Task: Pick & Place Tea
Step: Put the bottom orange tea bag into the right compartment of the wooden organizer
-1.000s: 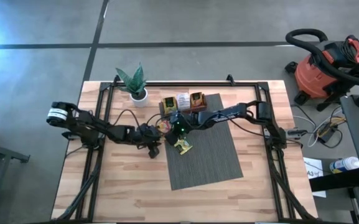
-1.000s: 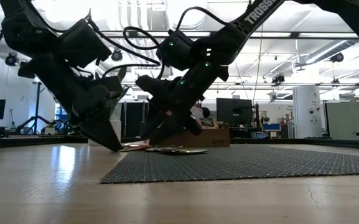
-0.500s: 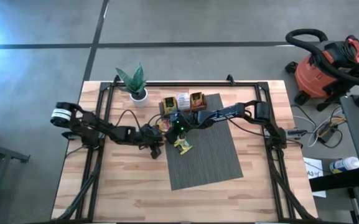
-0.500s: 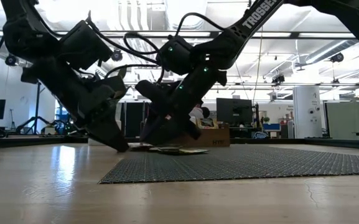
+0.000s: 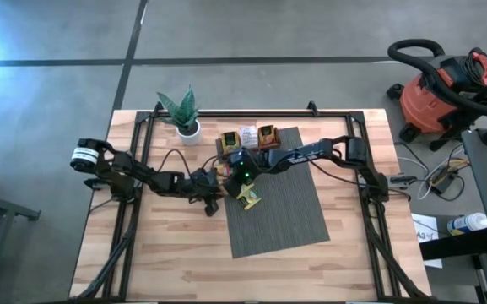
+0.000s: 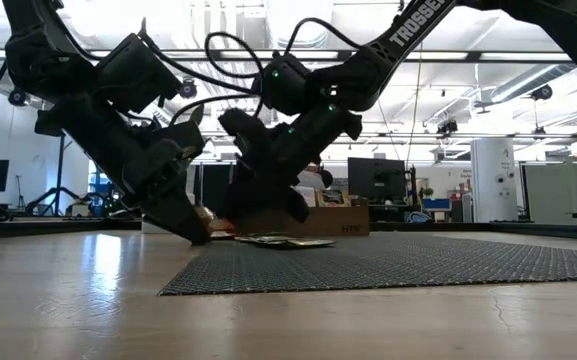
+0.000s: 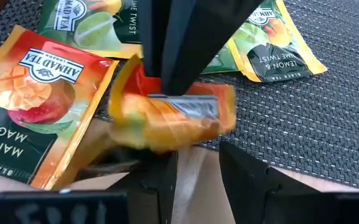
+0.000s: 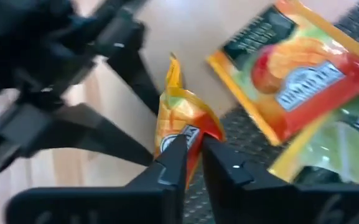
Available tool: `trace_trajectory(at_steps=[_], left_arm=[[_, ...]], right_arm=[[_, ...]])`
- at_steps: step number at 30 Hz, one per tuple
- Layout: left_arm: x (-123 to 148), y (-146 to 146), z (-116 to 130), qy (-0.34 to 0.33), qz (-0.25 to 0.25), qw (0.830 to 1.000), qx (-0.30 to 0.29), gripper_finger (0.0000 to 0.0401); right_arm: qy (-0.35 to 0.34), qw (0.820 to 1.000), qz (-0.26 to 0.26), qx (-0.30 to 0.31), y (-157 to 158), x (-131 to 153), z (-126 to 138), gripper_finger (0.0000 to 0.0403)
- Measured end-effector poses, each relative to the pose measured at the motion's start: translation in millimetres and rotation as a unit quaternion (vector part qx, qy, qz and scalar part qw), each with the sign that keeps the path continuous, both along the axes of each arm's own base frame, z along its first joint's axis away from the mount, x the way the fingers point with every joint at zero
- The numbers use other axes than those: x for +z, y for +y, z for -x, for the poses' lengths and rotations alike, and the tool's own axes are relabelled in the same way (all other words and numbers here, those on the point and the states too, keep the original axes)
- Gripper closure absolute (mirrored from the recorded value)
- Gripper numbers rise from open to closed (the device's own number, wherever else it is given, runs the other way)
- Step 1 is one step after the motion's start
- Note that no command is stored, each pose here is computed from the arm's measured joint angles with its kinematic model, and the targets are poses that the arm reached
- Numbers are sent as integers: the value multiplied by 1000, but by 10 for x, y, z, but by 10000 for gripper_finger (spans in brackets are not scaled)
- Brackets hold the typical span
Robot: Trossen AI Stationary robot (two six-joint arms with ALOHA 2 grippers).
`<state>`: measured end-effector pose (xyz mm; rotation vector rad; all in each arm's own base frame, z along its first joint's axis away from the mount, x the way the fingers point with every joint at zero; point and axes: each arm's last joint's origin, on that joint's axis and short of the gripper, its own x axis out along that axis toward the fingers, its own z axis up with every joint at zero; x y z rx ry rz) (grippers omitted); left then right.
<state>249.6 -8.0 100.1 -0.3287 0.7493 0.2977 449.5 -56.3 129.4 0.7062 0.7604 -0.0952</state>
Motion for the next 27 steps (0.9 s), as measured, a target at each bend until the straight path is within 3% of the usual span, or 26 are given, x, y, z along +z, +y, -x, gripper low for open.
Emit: trace_trajectory(at_steps=[4,16,19,24,27], left_arm=[[-1,0,1,0,0,1000,-1,278],[301,6,109,-27,4,1000,-3,278],[385,12,219,-4,4,1000,-1,278],[547,24,401,10,16,1000,21,278],[642,38,483,-19,30,998,60,278]], right_arm=[[-15,1000,11,11,1,109,7,391],[-30,999,31,20,-9,374,70,394],[-28,999,35,22,-10,425,94,394],[-38,998,40,21,-8,533,117,394],[-37,999,36,1,-12,557,123,394]])
